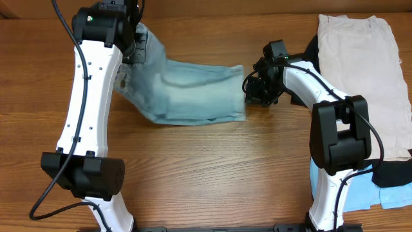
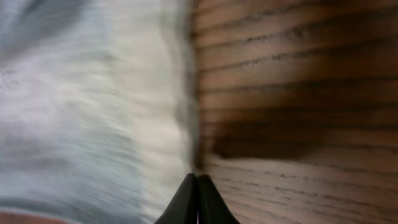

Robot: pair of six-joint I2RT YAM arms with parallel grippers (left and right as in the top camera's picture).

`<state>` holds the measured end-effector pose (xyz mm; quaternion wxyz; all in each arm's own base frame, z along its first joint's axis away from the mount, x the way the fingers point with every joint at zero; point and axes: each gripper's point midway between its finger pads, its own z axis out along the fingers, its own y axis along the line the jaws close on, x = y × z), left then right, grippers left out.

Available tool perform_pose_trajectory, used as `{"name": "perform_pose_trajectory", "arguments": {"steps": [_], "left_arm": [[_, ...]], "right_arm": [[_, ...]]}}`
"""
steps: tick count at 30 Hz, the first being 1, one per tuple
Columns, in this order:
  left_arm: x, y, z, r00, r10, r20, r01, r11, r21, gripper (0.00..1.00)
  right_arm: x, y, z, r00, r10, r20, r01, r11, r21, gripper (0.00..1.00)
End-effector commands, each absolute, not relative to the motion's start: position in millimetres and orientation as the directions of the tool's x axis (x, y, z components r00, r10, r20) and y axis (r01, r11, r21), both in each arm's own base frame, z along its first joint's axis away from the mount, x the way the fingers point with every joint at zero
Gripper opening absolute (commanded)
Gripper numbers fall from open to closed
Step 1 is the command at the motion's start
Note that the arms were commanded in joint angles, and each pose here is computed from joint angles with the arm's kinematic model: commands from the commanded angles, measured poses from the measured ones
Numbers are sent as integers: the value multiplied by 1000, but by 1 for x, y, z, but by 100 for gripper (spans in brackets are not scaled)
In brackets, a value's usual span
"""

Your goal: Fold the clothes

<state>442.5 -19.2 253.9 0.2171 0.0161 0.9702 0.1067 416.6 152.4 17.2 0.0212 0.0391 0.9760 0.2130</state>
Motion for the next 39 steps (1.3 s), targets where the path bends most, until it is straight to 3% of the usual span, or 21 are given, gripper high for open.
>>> {"name": "perform_pose_trajectory", "arguments": {"steps": [1, 15, 30, 39], "left_arm": [[446, -19, 266, -889, 112, -444, -1, 969, 246, 4], [445, -40, 259, -894, 110, -435, 50, 988, 148, 4], [444, -83, 255, -886, 122, -447, 109, 993, 55, 4], [447, -138, 209, -906, 154, -394, 175, 984, -18, 4]], "right_arm": [[419, 160, 21, -996, 72, -43, 46, 898, 437, 4], [441, 195, 28, -979, -14, -203, -105, 889, 445, 4], [426, 191, -20, -996, -18, -87, -54, 902, 429, 4], [426, 185, -20, -997, -7, -76, -39, 904, 426, 4]]}}
